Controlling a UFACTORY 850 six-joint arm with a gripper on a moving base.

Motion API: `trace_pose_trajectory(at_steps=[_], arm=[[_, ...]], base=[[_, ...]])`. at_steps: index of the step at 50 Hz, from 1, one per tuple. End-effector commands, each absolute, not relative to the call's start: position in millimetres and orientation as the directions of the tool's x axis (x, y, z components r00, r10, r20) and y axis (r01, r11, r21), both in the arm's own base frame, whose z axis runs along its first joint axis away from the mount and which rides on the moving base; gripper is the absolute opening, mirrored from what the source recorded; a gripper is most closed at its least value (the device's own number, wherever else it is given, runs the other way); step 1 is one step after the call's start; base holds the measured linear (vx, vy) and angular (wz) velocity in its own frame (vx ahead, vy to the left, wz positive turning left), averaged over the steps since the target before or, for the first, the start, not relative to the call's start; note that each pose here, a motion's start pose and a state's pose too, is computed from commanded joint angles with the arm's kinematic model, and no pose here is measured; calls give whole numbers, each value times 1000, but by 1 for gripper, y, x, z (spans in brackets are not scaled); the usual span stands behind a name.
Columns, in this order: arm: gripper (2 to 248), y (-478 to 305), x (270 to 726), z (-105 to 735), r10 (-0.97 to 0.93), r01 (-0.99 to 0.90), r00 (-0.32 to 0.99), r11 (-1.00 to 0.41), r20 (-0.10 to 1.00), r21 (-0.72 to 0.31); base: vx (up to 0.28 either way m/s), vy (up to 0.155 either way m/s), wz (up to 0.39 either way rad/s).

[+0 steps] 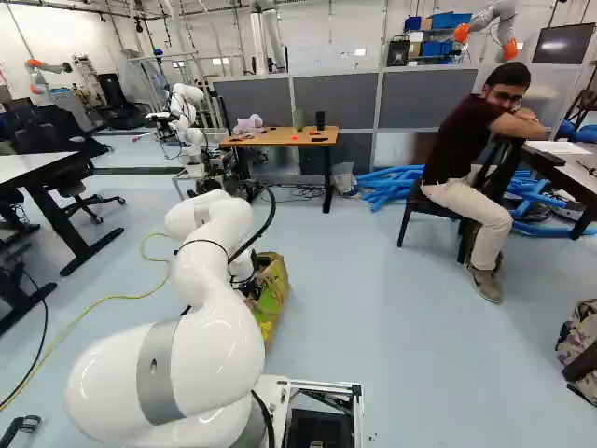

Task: Pick up the bag on the ground and place it on the table

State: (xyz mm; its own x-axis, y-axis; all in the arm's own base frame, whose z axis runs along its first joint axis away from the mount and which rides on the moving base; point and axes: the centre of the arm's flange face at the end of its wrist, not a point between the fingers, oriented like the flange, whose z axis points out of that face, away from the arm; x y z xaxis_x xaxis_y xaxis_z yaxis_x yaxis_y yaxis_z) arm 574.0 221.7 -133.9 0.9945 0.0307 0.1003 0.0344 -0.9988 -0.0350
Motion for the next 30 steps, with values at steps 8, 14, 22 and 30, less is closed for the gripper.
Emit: trace_pose_trajectory(at_steps=[8, 14, 22, 30], arm=[[22, 222, 574, -122, 31, 34, 994, -999, 101, -35], [22, 222, 574, -113, 31, 34, 994, -999, 101, -35], [22, 222, 575, -101, 31, 34, 994, -999, 102, -36], [22, 222, 575, -88, 31, 34, 994, -999, 104, -36]], base=[[0, 0, 0], [0, 0, 0], [0, 0, 0], [0, 0, 0]])
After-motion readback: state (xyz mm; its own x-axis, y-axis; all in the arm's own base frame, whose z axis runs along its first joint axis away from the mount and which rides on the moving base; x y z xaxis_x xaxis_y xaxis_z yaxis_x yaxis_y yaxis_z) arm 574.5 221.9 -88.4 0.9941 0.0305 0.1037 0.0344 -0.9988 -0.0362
